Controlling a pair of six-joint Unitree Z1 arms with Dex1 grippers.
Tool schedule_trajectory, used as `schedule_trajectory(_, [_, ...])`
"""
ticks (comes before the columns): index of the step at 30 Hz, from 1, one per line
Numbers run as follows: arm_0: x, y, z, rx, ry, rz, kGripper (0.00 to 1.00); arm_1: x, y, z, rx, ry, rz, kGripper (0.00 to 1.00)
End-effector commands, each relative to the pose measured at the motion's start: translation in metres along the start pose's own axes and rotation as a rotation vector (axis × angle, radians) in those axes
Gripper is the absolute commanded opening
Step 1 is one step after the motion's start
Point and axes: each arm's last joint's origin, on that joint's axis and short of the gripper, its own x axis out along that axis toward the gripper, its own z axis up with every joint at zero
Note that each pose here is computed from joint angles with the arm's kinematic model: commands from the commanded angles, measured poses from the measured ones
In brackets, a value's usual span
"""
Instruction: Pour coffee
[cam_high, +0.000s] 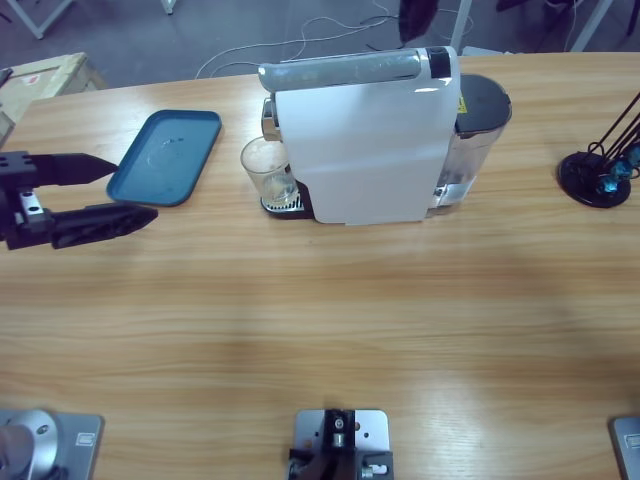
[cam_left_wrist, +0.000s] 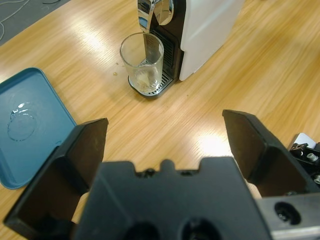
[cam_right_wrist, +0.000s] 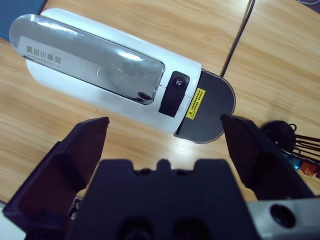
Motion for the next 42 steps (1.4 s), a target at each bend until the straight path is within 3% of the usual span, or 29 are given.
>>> schedule_trajectory(1, [0.003,-0.002,-0.010,-0.001,0.021,-0.014,0.991,-0.051,-0.012,-0.035,0.035,-0.068,0.050,1.000])
schedule_trajectory(5, [0.001,-0.003,-0.010,0.000,0.012,-0.015,0.991,-0.070,-0.025,-0.078,0.038,-0.138,0.093,1.000])
schedule_trajectory(12, [0.002,-0.003,-0.013,-0.006,0.028,-0.031,0.991,-0.056,-0.039,-0.163,-0.044,-0.113,0.112,1.000])
schedule_trajectory(17, [0.006,-0.004,-0.018,-0.011,0.050,-0.044,0.991,-0.037,-0.057,-0.214,-0.085,-0.161,0.156,1.000])
schedule_trajectory(21, [0.007,-0.005,-0.022,-0.010,0.062,-0.052,0.991,-0.031,-0.056,-0.221,-0.080,-0.194,0.227,1.000])
schedule_trajectory(28, [0.001,-0.007,-0.019,-0.001,0.032,-0.049,0.991,-0.018,-0.055,-0.228,-0.096,-0.189,0.230,1.000])
schedule_trajectory(42, [-0.003,-0.010,-0.027,-0.007,0.056,-0.061,0.991,-0.015,-0.053,-0.224,-0.088,-0.224,0.234,1.000])
